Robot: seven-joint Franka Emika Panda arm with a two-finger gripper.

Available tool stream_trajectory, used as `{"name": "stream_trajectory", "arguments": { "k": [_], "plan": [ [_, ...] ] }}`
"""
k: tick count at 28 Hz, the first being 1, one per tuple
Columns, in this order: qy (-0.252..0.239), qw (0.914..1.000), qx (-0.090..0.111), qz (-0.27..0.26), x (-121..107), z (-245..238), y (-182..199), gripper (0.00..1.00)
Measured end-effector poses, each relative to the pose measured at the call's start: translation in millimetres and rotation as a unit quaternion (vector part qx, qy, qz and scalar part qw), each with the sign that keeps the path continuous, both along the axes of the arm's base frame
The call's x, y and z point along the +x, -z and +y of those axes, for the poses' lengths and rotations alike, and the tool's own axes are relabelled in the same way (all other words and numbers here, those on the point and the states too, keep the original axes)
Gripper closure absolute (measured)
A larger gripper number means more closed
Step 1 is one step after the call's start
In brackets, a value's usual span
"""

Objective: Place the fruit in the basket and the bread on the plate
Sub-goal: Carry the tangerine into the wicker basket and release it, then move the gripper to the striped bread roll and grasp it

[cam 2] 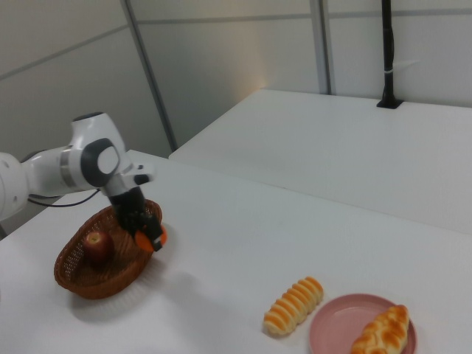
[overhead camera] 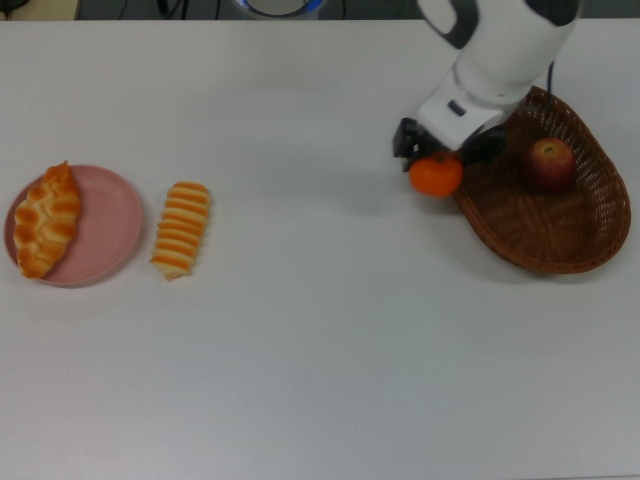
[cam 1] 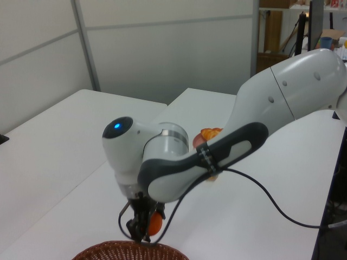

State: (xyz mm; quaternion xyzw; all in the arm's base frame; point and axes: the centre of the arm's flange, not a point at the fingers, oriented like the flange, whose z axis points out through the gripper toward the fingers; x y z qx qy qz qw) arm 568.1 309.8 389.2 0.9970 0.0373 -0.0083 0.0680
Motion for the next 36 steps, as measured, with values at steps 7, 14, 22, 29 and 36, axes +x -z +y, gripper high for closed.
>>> {"name": "stream_trajectory", "arguments": {
  "k": [7, 14, 22, 29, 36],
  "plan": [
    [-0.012, 0.9999, 0.000, -0.004, -25, 43, 0, 0.22],
    [-0.015, 0.9999, -0.002, -0.003, -41, 73, 8, 0.22],
    [-0.009, 0.9999, -0.011, -0.006, -46, 88, 19, 0.00],
    [0.015, 0.9996, -0.009, -0.022, -27, 68, 4, 0.00],
    [0.078, 0.9963, -0.018, -0.030, 29, -37, -12, 0.00]
  ]
}}
